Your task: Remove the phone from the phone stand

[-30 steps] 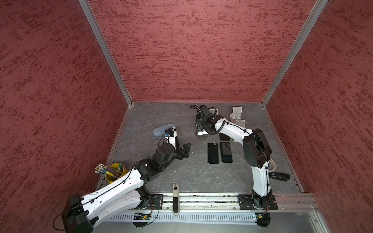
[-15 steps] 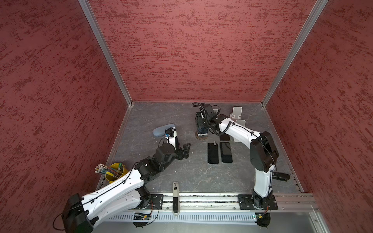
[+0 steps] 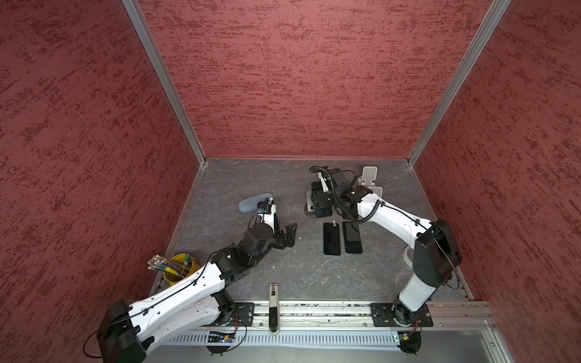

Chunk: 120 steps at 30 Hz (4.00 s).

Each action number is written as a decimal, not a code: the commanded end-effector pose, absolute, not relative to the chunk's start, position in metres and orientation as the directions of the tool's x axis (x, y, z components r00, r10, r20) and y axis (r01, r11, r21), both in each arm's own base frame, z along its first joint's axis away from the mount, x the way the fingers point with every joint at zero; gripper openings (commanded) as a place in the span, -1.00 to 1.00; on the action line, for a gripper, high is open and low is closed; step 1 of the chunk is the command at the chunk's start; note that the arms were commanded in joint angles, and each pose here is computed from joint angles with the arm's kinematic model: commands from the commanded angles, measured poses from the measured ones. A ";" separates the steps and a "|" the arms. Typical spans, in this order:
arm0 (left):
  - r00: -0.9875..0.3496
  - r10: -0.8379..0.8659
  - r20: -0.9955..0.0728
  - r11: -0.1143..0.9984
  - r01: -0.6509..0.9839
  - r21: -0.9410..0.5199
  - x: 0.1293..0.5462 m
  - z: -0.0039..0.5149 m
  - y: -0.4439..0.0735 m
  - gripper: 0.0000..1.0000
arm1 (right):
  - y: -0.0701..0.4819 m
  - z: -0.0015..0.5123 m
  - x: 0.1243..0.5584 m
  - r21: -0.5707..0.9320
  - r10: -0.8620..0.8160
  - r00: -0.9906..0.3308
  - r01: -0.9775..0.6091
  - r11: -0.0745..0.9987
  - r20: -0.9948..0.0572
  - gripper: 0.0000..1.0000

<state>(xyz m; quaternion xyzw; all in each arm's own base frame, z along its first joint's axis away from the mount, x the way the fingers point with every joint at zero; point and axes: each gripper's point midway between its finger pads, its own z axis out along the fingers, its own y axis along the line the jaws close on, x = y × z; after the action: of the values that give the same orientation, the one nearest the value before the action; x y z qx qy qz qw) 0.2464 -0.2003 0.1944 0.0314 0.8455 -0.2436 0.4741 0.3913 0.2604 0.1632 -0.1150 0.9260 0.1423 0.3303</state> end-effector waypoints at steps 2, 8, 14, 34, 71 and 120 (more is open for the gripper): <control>-0.537 -0.176 -0.825 0.883 0.284 -0.374 0.249 0.196 -0.199 0.99 | 0.261 0.182 0.376 0.237 -0.097 -0.745 -0.329 0.914 -0.660 0.19; -0.543 -0.175 -0.821 0.882 0.285 -0.376 0.248 0.195 -0.200 0.99 | 0.246 0.172 0.360 0.219 -0.105 -0.766 -0.309 0.925 -0.634 0.19; -0.542 -0.174 -0.822 0.881 0.287 -0.376 0.247 0.195 -0.200 0.99 | 0.227 0.154 0.348 0.194 -0.122 -0.793 -0.290 0.937 -0.597 0.19; -0.542 -0.173 -0.822 0.878 0.294 -0.379 0.248 0.196 -0.202 0.99 | 0.218 0.124 0.311 0.263 -0.117 -0.858 -0.279 0.924 -0.500 0.19; -0.524 -0.170 -0.835 0.877 0.307 -0.371 0.240 0.194 -0.193 0.99 | 0.336 0.069 0.262 0.418 -0.076 -0.920 -0.247 0.874 -0.384 0.20; -0.476 -0.227 -0.850 0.862 0.308 -0.403 0.219 0.198 -0.163 1.00 | 0.306 0.024 0.264 0.077 -0.074 -0.944 -0.104 0.992 -0.320 0.36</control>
<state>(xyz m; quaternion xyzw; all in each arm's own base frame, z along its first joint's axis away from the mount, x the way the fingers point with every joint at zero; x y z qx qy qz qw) 0.2186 -0.1666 0.1994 0.0315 0.8168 -0.2664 0.5107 0.2607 0.3108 0.0224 -0.0602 0.9841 0.0709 0.1515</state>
